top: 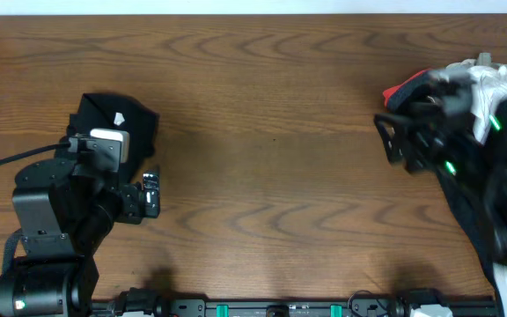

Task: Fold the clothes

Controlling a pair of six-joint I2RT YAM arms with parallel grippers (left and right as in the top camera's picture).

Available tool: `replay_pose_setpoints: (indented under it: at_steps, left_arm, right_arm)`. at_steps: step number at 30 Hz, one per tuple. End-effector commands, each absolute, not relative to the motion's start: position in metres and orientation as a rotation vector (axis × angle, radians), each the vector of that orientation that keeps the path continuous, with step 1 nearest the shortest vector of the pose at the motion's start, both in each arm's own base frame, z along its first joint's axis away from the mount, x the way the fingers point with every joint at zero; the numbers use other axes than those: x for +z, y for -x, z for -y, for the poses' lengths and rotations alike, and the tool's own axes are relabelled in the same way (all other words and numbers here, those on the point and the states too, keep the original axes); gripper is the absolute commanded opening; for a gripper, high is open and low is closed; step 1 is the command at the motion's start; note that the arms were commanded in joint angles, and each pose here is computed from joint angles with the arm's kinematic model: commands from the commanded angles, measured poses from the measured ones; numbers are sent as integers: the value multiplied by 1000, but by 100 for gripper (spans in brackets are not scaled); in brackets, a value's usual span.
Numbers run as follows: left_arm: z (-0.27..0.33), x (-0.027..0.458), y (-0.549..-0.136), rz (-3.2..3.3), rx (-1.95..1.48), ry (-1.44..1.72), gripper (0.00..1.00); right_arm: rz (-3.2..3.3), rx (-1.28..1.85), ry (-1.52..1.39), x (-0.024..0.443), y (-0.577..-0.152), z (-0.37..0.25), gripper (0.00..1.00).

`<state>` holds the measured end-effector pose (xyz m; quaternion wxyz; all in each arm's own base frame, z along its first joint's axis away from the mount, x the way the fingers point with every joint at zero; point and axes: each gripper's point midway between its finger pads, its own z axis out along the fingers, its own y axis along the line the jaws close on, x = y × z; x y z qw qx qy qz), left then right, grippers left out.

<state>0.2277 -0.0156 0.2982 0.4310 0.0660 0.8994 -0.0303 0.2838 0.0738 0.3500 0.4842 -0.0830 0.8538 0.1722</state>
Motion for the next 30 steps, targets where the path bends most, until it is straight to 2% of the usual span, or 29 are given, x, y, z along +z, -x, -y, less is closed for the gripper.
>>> replay_pose_setpoints:
  at_steps: [1, 7, 16, 30]
  left_arm:
    - [5, 303, -227, -2243, -1, -127, 98]
    - [5, 300, -225, -2255, -3, -127, 98]
    - [5, 298, -223, -2270, -4, -127, 98]
    - [5, 297, -222, -2272, -4, -127, 98]
  right_arm:
    - [-1998, 234, 114, 373, -265, -44, 99]
    - [-1947, 230, 115, 385, -233, -41, 99]
    - [-2129, 242, 106, 345, -207, -41, 99]
    - [-2289, 241, 95, 314, -183, -38, 99]
